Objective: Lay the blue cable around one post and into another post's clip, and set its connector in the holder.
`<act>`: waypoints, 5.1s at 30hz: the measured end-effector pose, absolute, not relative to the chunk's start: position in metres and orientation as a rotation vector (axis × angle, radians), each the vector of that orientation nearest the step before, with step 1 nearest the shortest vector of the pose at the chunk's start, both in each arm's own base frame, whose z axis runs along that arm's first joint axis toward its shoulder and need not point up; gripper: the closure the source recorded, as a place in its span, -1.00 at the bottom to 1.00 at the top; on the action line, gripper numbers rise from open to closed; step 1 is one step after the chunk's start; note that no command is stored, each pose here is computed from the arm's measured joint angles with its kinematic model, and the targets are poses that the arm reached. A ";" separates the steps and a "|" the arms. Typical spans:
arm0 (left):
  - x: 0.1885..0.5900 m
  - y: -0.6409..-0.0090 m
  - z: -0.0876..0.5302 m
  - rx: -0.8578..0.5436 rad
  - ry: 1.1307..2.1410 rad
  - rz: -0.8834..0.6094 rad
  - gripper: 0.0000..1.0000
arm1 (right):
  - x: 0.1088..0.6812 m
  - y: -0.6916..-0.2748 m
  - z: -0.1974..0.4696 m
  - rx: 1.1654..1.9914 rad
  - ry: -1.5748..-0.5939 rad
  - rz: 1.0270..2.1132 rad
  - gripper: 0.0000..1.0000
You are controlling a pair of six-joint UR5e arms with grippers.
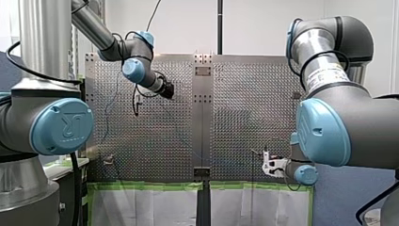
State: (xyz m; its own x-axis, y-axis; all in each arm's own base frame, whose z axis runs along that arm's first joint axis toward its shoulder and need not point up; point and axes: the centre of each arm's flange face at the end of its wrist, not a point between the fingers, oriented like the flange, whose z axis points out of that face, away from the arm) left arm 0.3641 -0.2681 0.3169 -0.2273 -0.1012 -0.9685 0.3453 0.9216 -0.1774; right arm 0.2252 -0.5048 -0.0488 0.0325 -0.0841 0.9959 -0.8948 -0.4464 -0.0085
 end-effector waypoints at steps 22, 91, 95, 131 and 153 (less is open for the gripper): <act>0.383 -0.288 0.289 0.199 1.642 -0.396 -1.00 | 0.228 -0.497 -0.050 1.765 -0.890 1.586 1.00; 0.364 -0.319 0.111 0.126 1.590 -0.510 -1.00 | 0.233 -0.495 -0.050 1.782 -0.868 1.603 1.00; 0.363 -0.323 0.100 0.131 1.593 -0.514 -1.00 | 0.233 -0.495 -0.050 1.782 -0.867 1.603 1.00; 0.372 -0.374 0.043 0.158 1.614 -0.490 -1.00 | 0.234 -0.494 -0.050 1.782 -0.866 1.604 1.00; 0.391 -0.418 -0.019 0.177 1.657 -0.470 -1.00 | 0.234 -0.495 -0.049 1.782 -0.864 1.605 1.00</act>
State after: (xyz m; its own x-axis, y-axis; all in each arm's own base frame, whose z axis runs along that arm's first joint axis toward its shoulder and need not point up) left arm 0.3915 -0.4178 -0.0191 -0.1479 -0.1541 -0.9769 0.3814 0.9025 -0.2001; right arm 0.2344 -0.4948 -0.0493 0.0645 -0.0821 0.9945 -0.7852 -0.6192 -0.0002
